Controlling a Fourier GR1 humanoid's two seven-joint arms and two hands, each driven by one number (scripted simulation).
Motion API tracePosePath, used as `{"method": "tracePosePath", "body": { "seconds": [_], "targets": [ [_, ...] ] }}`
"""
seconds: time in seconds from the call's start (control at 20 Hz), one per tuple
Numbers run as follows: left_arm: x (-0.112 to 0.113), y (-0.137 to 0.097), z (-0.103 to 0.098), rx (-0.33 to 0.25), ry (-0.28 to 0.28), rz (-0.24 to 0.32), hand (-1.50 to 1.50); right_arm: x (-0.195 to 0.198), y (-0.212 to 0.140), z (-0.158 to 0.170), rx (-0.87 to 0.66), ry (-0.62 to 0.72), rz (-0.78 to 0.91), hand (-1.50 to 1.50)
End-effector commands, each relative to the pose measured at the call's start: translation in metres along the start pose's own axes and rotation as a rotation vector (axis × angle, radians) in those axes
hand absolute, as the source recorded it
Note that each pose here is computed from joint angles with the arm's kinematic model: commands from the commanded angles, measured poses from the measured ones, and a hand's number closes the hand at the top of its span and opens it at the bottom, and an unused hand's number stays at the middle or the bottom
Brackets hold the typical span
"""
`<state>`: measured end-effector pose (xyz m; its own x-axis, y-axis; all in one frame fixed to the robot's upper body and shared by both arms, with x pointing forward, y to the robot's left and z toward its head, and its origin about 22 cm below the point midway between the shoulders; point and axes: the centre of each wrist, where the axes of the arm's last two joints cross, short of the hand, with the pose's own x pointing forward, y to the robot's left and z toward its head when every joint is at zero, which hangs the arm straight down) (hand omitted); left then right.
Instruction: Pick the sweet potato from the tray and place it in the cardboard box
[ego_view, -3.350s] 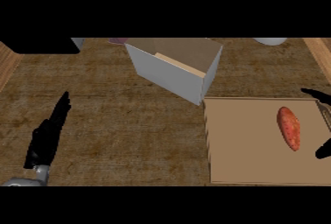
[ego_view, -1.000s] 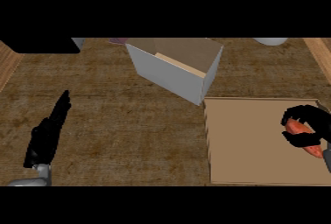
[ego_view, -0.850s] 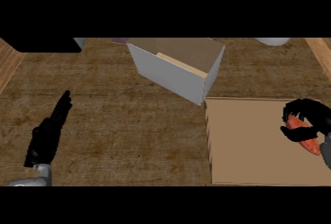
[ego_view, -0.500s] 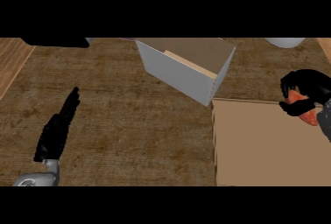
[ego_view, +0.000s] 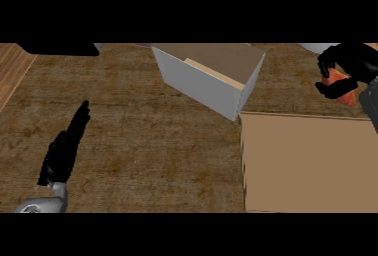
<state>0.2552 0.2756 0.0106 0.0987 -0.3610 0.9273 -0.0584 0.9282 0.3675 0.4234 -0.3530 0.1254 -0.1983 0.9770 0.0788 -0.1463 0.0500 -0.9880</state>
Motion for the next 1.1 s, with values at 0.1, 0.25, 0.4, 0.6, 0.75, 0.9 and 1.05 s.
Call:
{"method": "tracePosePath", "body": {
  "seconds": [0.1,0.25,0.4,0.6,0.75,0.9,1.05],
  "targets": [
    [-0.013,0.010,0.009,0.022,0.027,-0.002,0.00,0.016,-0.039,-0.015,-0.133,-0.192,-0.239,1.50],
    [-0.015,0.017,0.013,0.027,0.033,-0.002,0.00,0.024,-0.036,-0.018,-0.191,-0.323,-0.392,1.50],
    [-0.012,0.006,0.015,0.017,0.023,0.005,0.00,0.053,-0.079,-0.030,-0.199,-0.430,-0.462,1.50],
    [-0.006,0.009,0.012,0.048,0.020,-0.007,0.00,0.079,-0.100,-0.037,-0.180,-0.495,-0.505,1.50],
    [-0.006,0.018,0.012,0.007,0.017,0.006,0.00,0.090,-0.091,-0.045,-0.205,-0.505,-0.538,1.50],
    [-0.007,0.009,0.009,0.023,0.019,0.008,0.00,0.144,-0.109,-0.058,-0.171,-0.495,-0.531,1.50],
    [-0.009,-0.002,0.007,0.029,0.031,-0.006,0.00,0.164,-0.106,-0.062,-0.166,-0.472,-0.521,1.50]
  ]
}}
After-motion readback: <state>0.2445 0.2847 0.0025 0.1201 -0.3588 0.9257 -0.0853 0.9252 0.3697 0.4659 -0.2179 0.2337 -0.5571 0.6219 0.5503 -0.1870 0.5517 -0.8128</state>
